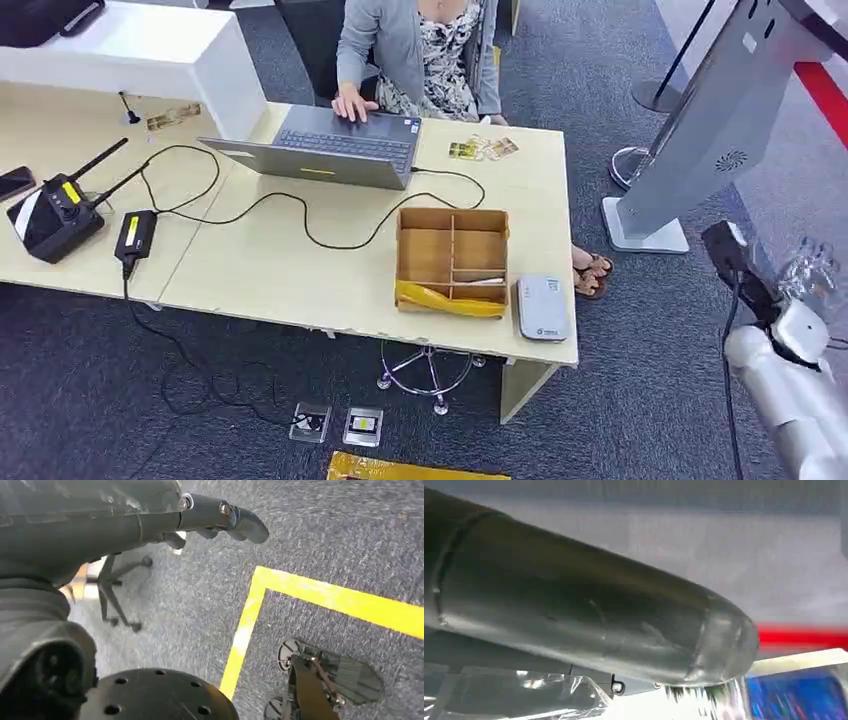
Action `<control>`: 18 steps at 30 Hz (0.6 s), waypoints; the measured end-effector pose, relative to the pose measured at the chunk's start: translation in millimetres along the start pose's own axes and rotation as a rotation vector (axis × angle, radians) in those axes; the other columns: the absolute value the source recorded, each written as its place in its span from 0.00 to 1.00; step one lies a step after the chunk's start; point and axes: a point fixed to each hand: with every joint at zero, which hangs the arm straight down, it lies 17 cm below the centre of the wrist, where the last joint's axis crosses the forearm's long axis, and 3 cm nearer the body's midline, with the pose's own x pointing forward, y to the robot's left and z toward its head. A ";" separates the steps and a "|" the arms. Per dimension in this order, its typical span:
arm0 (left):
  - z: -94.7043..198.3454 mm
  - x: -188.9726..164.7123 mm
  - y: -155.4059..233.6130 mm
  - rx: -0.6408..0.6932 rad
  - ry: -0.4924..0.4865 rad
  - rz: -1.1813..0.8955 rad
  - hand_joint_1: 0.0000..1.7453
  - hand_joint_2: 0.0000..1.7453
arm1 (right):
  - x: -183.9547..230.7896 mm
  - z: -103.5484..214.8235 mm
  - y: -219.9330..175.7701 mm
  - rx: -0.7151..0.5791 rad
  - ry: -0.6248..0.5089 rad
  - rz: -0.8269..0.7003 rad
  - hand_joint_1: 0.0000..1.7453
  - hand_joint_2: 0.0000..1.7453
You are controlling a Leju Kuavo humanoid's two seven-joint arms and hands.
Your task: Pass the card to the sensor for recognition and then transmit it.
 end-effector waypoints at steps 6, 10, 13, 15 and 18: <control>1.5 2.0 -0.9 0.015 -0.003 0.152 0.00 0.00 | -145.7 44.4 88.4 0.134 0.190 -0.553 0.00 0.00; 3.7 3.6 -8.9 -0.017 0.005 0.345 0.00 0.00 | -270.1 134.6 165.2 0.171 0.585 -0.598 0.00 0.00; 4.2 5.6 -9.5 -0.019 -0.004 0.371 0.00 0.00 | -314.5 212.8 217.3 0.207 0.841 -0.588 0.00 0.00; 4.6 6.4 -10.6 -0.021 0.004 0.395 0.00 0.00 | -318.4 256.5 248.3 0.238 0.954 -0.600 0.00 0.00; 6.1 7.6 -18.0 -0.060 0.010 0.392 0.00 0.00 | -314.0 301.4 279.3 0.275 1.054 -0.629 0.00 0.00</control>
